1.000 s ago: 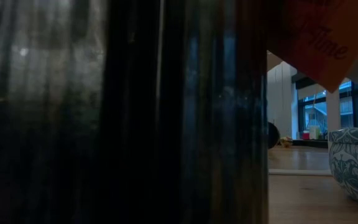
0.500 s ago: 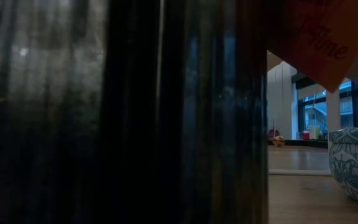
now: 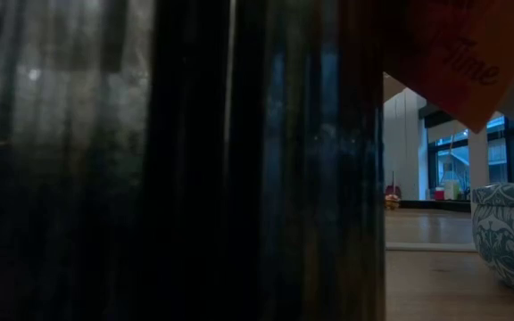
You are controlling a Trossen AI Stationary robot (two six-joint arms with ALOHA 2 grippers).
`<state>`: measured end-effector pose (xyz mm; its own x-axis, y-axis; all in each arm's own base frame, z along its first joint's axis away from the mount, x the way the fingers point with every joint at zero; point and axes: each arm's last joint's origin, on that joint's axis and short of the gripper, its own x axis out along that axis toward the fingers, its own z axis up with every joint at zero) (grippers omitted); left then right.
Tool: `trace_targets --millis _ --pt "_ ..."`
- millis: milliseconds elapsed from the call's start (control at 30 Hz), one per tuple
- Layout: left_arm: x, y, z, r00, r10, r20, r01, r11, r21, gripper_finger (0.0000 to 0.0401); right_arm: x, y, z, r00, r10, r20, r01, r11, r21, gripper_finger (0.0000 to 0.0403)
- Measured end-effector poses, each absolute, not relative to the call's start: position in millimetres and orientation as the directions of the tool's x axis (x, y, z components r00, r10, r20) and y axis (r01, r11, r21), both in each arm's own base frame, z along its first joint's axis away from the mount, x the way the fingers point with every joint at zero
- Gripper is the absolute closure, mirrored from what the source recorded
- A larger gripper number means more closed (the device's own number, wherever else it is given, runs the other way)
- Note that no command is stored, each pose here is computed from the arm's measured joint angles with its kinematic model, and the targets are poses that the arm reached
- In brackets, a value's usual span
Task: Pick & Place candle stick holders
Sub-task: Put the top right gold candle holder on the shelf
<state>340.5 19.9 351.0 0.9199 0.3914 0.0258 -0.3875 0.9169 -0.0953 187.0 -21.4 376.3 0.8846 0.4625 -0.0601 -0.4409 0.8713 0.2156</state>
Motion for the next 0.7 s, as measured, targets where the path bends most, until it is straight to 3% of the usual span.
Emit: trace_targets --millis 100,267,467,700 --pt "340.3 24.4 336.5 0.903 0.429 -0.020 -0.429 0.903 0.025 0.0379 186.7 -21.0 374.6 0.878 0.474 -0.074 -0.448 0.865 0.227 0.0226" --pt "343.4 34.7 327.5 0.936 0.353 -0.001 -0.353 0.936 0.002 0.0389 184.2 -18.6 373.9 0.822 0.564 -0.076 -0.538 0.814 0.219 0.0226" --pt "351.5 40.0 327.2 0.939 0.335 0.077 -0.335 0.942 -0.007 0.0388 182.1 -18.7 365.9 0.813 0.566 -0.140 -0.524 0.814 0.249 0.0226" --pt "360.2 38.7 313.0 0.952 0.303 0.034 -0.302 0.953 -0.020 0.0389 180.8 -19.5 361.7 0.809 0.562 -0.173 -0.510 0.817 0.269 0.0226"
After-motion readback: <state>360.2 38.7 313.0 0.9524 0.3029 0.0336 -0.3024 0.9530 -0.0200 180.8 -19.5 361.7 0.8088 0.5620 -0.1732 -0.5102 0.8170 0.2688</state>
